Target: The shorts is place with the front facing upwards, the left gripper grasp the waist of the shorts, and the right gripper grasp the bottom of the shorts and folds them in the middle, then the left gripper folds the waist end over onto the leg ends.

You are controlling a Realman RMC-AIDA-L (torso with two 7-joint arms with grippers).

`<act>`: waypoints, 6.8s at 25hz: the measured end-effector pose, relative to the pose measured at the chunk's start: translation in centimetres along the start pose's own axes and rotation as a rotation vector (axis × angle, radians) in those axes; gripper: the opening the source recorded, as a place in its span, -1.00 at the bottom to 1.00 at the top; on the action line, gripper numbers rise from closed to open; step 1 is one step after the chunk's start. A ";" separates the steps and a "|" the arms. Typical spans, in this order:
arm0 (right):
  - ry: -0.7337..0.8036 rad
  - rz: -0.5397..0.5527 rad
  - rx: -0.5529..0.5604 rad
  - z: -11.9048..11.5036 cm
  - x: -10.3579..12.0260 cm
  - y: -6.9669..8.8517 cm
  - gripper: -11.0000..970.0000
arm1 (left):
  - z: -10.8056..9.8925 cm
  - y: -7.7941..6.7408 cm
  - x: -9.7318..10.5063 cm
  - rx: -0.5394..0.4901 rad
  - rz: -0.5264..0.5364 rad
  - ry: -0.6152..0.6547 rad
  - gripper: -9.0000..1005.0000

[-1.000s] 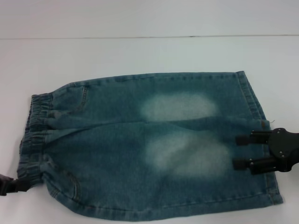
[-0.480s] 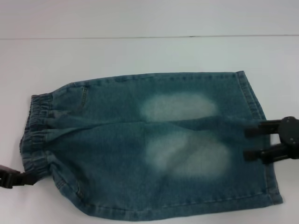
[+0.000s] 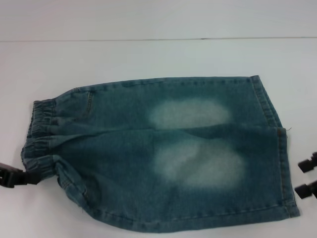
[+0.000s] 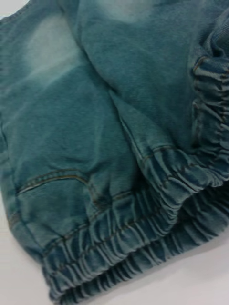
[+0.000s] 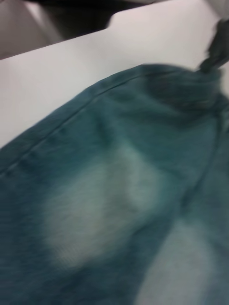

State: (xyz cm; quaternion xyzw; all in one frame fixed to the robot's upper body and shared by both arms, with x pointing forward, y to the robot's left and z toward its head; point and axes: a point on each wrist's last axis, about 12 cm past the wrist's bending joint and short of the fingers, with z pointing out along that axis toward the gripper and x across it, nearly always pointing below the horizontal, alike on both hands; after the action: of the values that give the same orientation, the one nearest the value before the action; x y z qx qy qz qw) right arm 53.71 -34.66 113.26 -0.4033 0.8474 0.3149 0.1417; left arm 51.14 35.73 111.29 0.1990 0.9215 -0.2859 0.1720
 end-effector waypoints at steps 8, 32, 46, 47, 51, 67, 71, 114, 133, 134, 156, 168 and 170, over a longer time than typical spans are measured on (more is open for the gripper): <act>0.146 0.032 0.000 0.3 1.0 -0.1 0.90 | -0.2 -0.1 -0.8 0.003 0.007 0.000 -0.91; 0.262 0.041 -0.100 4.7 0.0 -0.2 0.79 | 0.0 -0.3 -1.6 -0.005 0.024 -0.010 -0.89; 0.199 0.020 -0.086 5.0 -1.0 -0.5 0.72 | 0.2 -0.4 -1.8 0.001 0.029 -0.007 -0.87; 0.200 0.015 -0.088 5.1 -1.0 -0.4 0.68 | 0.2 -0.4 -1.8 0.001 0.029 -0.007 -0.87; 0.205 0.006 -0.095 5.5 -1.0 -0.3 0.51 | 0.2 -0.4 -1.8 0.000 0.029 -0.007 -0.87; 0.190 0.013 -0.074 5.6 -0.9 -0.5 -0.62 | 0.3 -0.6 -1.8 0.011 0.030 -0.004 -0.85; 0.182 0.015 -0.071 5.5 -0.9 -0.5 -0.79 | 0.1 -0.7 -2.2 0.022 0.010 0.002 -0.85; -0.676 0.209 0.407 7.3 -4.4 -6.0 -0.83 | -0.1 3.2 -6.6 -0.239 -0.322 -0.284 -0.80; -0.676 0.188 0.500 9.0 -6.8 -6.4 -0.81 | 0.9 3.4 -7.5 -0.312 -0.272 -0.296 -0.78; -0.676 0.188 0.500 9.0 -6.8 -6.4 -0.81 | 1.0 3.4 -7.5 -0.317 -0.263 -0.289 -0.78; -0.631 0.232 0.528 10.2 -7.2 -6.6 0.00 | 1.6 3.0 -7.7 -0.326 -0.221 -0.242 -0.31; -0.582 0.254 0.472 8.5 -7.2 -6.9 0.72 | 1.5 2.2 -7.8 -0.274 -0.215 -0.221 0.60; -0.617 0.256 0.440 7.7 -6.9 -6.8 0.76 | 1.1 2.1 -7.7 -0.253 -0.218 -0.225 0.65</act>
State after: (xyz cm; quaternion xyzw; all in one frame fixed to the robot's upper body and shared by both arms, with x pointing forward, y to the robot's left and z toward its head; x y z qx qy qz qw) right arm 63.25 -28.78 108.02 -0.1408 0.8557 0.2472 0.4323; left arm 58.94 34.57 112.80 0.0417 0.9410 -0.2053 0.2657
